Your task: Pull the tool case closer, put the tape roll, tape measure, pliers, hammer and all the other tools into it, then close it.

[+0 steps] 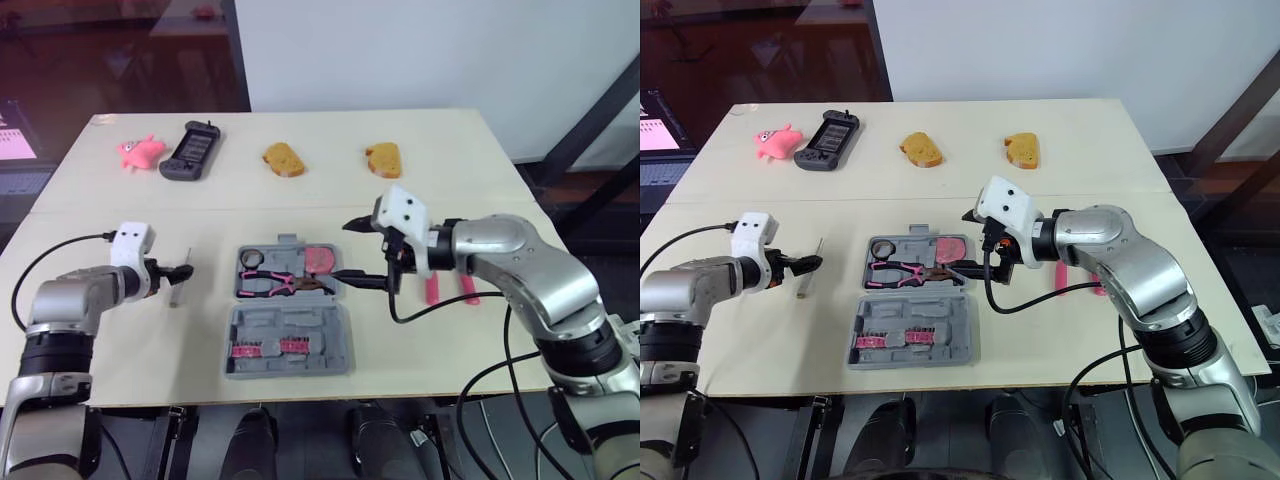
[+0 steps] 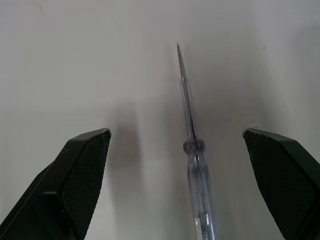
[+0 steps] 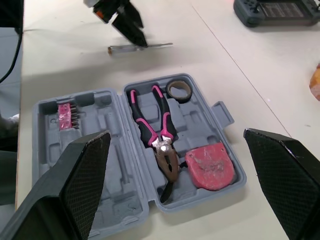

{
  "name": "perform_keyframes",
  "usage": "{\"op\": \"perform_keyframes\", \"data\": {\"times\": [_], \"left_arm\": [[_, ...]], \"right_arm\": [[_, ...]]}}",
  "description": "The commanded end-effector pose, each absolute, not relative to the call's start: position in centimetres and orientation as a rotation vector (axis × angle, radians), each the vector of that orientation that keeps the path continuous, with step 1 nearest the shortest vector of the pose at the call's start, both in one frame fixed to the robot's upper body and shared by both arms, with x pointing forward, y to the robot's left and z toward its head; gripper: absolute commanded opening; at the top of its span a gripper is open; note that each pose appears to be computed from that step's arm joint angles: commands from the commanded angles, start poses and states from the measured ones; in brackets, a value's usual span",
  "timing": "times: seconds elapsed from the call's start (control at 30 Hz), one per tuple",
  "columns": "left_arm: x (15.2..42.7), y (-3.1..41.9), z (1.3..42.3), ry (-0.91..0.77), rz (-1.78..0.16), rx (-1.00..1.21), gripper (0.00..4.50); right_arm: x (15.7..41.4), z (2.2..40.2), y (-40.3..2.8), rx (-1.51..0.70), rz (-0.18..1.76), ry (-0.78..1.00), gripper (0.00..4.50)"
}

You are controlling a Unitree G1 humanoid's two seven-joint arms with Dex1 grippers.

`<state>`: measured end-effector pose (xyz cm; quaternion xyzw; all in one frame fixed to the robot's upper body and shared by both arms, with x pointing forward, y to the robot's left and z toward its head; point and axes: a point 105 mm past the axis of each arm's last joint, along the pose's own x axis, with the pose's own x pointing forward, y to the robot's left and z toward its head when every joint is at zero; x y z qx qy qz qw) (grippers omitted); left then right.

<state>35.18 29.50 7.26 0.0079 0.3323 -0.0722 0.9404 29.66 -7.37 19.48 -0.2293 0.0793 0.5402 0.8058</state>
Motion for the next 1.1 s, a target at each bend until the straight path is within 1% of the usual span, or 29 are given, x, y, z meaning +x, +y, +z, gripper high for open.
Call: {"op": "perform_keyframes", "data": {"times": [0.03,0.13,0.2,0.23,0.27,0.4,0.43,0.47,0.7,0.8,0.87,0.97,1.03,1.1], "left_arm": [[35.5,29.5,7.4,0.692,-0.112,0.033,4.44],[35.6,29.2,6.7,0.703,-0.104,0.019,4.44],[35.8,29.0,6.6,0.699,-0.092,0.001,3.90],[35.9,29.0,6.6,0.698,-0.090,-0.003,3.55],[35.9,28.9,6.6,0.700,-0.088,-0.003,3.07],[35.7,28.6,6.4,0.730,-0.081,-0.024,0.96],[35.5,28.4,6.4,0.741,-0.080,-0.031,0.38],[35.2,28.4,6.4,0.757,-0.072,-0.036,0.03],[33.9,29.3,7.2,0.827,-0.048,-0.028,0.03],[32.7,28.6,6.9,0.871,-0.131,0.045,0.03],[31.7,27.9,6.5,0.892,-0.214,0.134,0.03],[30.4,27.8,5.5,0.922,-0.264,0.223,0.03],[29.8,28.0,5.0,0.942,-0.267,0.235,0.03],[29.4,28.2,4.6,0.963,-0.252,0.182,0.03]], "right_arm": [[29.4,21.0,-7.4,-0.508,1.136,0.102,4.50],[29.7,21.2,-7.6,-0.504,1.122,0.094,4.50],[29.9,21.2,-7.7,-0.503,1.116,0.094,4.50],[30.0,21.2,-7.7,-0.503,1.114,0.096,4.50],[30.1,21.2,-7.7,-0.502,1.110,0.100,4.50],[30.3,21.1,-7.9,-0.500,1.107,0.115,4.50],[30.4,21.2,-8.0,-0.500,1.105,0.118,4.50],[30.5,21.2,-8.0,-0.504,1.104,0.119,4.50],[31.0,21.2,-7.8,-0.514,1.106,0.122,4.50],[31.1,21.1,-7.8,-0.521,1.105,0.126,4.50],[31.0,21.0,-7.9,-0.524,1.105,0.130,4.50],[31.0,20.9,-7.9,-0.528,1.106,0.133,4.50],[30.9,20.9,-7.9,-0.529,1.108,0.133,4.50],[30.9,20.8,-7.8,-0.532,1.109,0.135,4.50]]}}
